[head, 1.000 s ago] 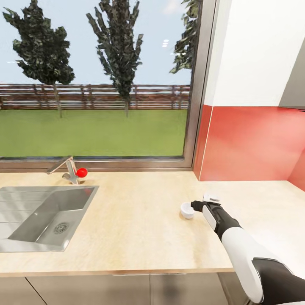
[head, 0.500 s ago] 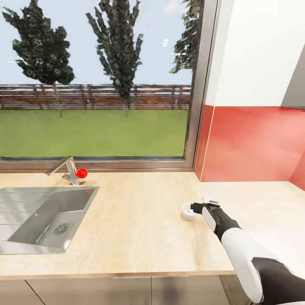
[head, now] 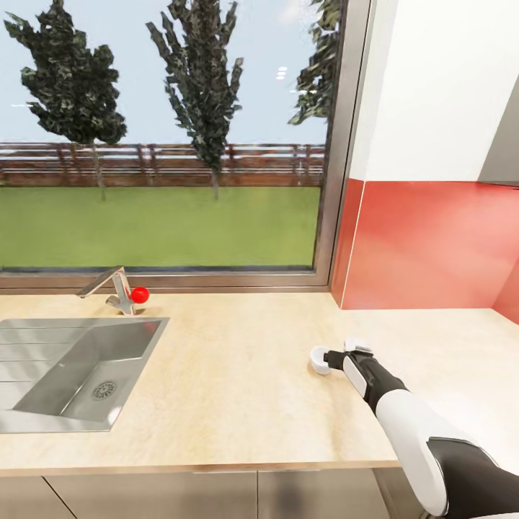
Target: Set up a coffee station on the kitchen countertop: keep the coffee maker on the countertop, move the bottle of coffee from the kitchen shelf to the counter next to the coffee maker, place a paper coffee filter on top of the coffee maker, put the saucer next to the coffee maker with the coffee cup on the saucer, and place the electric kettle next to the coffee maker.
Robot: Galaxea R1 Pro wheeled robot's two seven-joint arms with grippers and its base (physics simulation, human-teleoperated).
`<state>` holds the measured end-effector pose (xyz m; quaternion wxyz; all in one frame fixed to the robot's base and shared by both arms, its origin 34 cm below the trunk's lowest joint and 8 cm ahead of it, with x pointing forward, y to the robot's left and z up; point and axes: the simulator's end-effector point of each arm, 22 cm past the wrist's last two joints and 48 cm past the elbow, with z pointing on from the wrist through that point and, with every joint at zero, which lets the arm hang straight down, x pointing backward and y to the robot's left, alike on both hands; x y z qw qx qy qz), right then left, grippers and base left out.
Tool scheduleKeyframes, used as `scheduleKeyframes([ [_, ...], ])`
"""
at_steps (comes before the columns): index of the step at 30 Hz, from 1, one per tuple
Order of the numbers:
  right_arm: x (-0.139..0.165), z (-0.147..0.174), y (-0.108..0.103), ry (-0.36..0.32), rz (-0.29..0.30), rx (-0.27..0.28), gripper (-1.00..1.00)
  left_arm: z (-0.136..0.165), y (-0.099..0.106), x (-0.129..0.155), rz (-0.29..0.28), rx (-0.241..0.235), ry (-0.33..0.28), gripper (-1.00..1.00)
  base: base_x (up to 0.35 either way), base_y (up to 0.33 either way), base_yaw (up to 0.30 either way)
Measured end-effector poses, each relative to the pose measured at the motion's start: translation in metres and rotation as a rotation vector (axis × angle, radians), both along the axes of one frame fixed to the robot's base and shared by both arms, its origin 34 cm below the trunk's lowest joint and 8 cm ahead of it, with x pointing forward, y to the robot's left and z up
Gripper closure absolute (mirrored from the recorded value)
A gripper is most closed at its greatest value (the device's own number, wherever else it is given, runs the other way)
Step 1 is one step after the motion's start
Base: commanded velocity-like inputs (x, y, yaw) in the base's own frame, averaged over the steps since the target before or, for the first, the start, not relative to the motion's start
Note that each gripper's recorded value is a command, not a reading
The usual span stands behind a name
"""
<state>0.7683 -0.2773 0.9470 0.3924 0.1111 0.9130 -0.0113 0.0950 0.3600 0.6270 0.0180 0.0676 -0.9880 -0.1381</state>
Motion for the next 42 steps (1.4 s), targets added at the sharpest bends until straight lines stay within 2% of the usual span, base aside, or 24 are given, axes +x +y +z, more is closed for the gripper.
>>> scheduleKeyframes([
  [12,-0.006,-0.009,0.001,0.022,0.002,0.002,-1.0,0.0,0.0,0.0,0.0,0.0,0.0,-1.0,0.0,0.034,0.0],
  [20,-0.004,-0.012,0.001,-0.011,-0.005,-0.001,-1.0,0.0,0.0,0.0,-0.001,0.0,0.0,-1.0,0.0,0.001,0.0],
  [21,-0.004,-0.012,0.001,-0.011,-0.006,-0.001,1.0,0.0,0.0,0.0,-0.001,0.0,0.0,-1.0,0.0,0.0,0.0],
  [29,-0.003,-0.008,-0.001,-0.019,0.001,-0.018,1.0,0.0,0.0,0.0,0.0,0.0,-0.001,-1.0,0.0,0.0,0.0],
  [42,-0.001,-0.005,0.002,-0.027,-0.001,-0.011,1.0,0.0,0.0,0.0,-0.001,0.0,-0.002,-1.0,0.0,0.0,0.0],
])
